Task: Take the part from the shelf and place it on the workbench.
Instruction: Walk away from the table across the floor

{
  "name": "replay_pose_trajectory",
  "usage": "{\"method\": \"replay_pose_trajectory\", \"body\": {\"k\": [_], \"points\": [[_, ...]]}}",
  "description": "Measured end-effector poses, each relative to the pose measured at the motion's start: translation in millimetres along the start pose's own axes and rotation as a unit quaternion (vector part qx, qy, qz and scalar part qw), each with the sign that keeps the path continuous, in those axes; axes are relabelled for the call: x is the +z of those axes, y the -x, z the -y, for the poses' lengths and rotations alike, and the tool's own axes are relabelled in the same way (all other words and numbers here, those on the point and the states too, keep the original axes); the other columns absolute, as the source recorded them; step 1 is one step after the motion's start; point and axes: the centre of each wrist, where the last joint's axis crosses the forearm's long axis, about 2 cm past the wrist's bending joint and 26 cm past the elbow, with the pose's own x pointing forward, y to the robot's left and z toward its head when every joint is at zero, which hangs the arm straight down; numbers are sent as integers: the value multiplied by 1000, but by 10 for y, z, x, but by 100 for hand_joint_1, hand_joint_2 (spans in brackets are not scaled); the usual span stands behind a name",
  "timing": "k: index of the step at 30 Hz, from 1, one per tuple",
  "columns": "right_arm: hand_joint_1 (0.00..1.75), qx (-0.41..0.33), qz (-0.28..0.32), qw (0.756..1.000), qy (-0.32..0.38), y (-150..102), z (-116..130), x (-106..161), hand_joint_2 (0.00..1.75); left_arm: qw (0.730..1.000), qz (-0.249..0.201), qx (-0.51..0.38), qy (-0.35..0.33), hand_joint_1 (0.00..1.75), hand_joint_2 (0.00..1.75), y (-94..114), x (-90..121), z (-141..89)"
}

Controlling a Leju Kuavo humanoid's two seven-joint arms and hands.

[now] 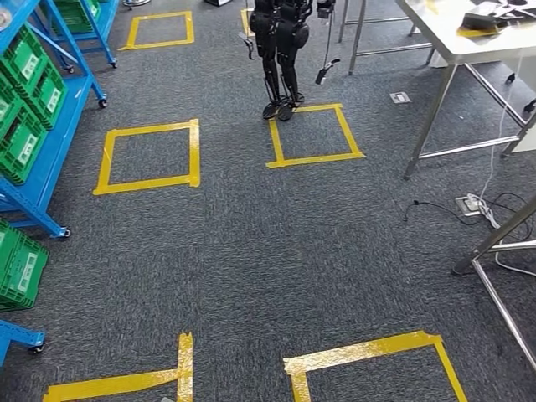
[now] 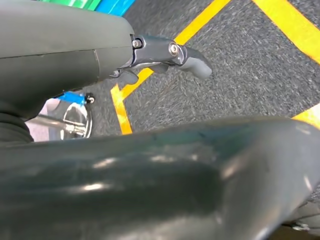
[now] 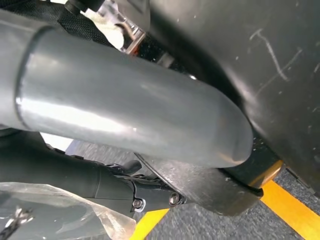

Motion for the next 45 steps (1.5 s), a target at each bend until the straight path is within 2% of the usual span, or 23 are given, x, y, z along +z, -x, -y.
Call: {"method": "replay_pose_trajectory", "body": {"k": [16,21,25,45], "points": [[0,-4,5,1000,4,-3,46,5,0,1000,5,-10,6,0,0,-86,29,43],[0,-1,5,1000,3,-7,42,5,0,1000,3,-14,11,0,0,-55,37,66],[0,-2,1,1000,1,27,19,-1,0,1000,6,-15,11,0,175,-86,37,61],[0,-1,6,1000,7,4,63,5,0,1000,7,-18,15,0,175,-114,50,80]]}}
